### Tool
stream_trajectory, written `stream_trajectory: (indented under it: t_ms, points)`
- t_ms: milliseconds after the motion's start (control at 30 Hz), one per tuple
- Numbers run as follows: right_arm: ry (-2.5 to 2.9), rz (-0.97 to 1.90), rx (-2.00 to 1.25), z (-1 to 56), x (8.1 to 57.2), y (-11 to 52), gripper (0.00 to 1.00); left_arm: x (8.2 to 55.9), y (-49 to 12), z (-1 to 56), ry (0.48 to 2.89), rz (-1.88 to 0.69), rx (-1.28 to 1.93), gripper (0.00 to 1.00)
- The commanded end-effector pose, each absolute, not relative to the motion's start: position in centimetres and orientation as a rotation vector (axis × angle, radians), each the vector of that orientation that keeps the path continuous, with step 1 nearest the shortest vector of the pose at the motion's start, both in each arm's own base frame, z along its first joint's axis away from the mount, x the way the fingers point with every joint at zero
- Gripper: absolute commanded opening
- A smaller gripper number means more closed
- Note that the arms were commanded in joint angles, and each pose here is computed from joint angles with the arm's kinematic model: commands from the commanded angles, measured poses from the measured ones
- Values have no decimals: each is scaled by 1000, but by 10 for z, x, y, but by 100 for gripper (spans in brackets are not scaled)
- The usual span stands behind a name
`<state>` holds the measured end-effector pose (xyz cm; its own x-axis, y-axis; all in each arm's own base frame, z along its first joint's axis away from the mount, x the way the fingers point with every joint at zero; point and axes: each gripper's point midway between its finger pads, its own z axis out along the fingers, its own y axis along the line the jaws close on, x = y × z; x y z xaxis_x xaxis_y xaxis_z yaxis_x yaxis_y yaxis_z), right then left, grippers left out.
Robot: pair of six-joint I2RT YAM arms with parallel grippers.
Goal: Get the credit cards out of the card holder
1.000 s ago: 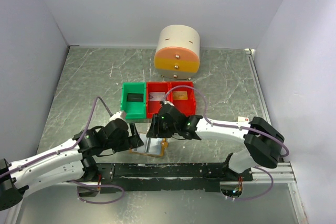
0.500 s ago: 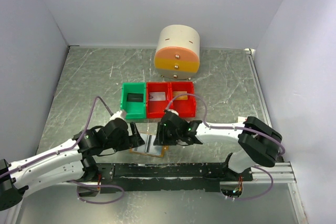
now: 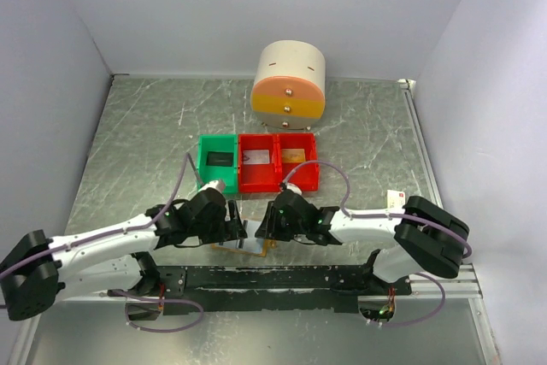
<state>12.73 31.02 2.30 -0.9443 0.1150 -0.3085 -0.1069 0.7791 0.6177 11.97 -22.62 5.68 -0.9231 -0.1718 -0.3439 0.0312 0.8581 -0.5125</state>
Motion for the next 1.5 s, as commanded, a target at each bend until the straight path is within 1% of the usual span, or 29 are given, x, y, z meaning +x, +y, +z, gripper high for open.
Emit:
stream_trajectory:
  t_ms: [0,167,367,467,567,700,767,833,933,1100,1267,1467]
  points:
    - [2784,704,26,-21,108,267,35,127,-251,62,2633,-828,-32,86]
    - [2760,730,3,-7,111,272,33,130,-254,59,2637,-829,-54,86]
    - [2652,764,-68,44,130,288,37,134,-240,68,2592,-825,-130,87]
    - [2605,823,-109,66,135,300,37,134,-235,73,2565,-844,-156,87]
    - [2583,871,-119,74,138,311,36,134,-232,77,2547,-865,-174,88]
    - [2613,888,-88,61,136,317,31,135,-233,80,2544,-884,-160,88]
    - [2651,849,-57,41,132,309,30,136,-235,78,2553,-909,-156,88]
    - [2692,818,-33,22,126,300,29,133,-241,79,2562,-997,-141,88]
    - [2711,851,-44,0,118,292,29,135,-248,78,2554,-1108,-139,88]
    - [2787,790,38,-28,113,267,27,136,-260,81,2533,-1193,-58,87]
    - [2806,796,72,-37,109,262,27,140,-265,77,2573,-1157,12,85]
    - [2809,790,90,-39,107,258,27,145,-257,57,2652,-1023,-23,80]
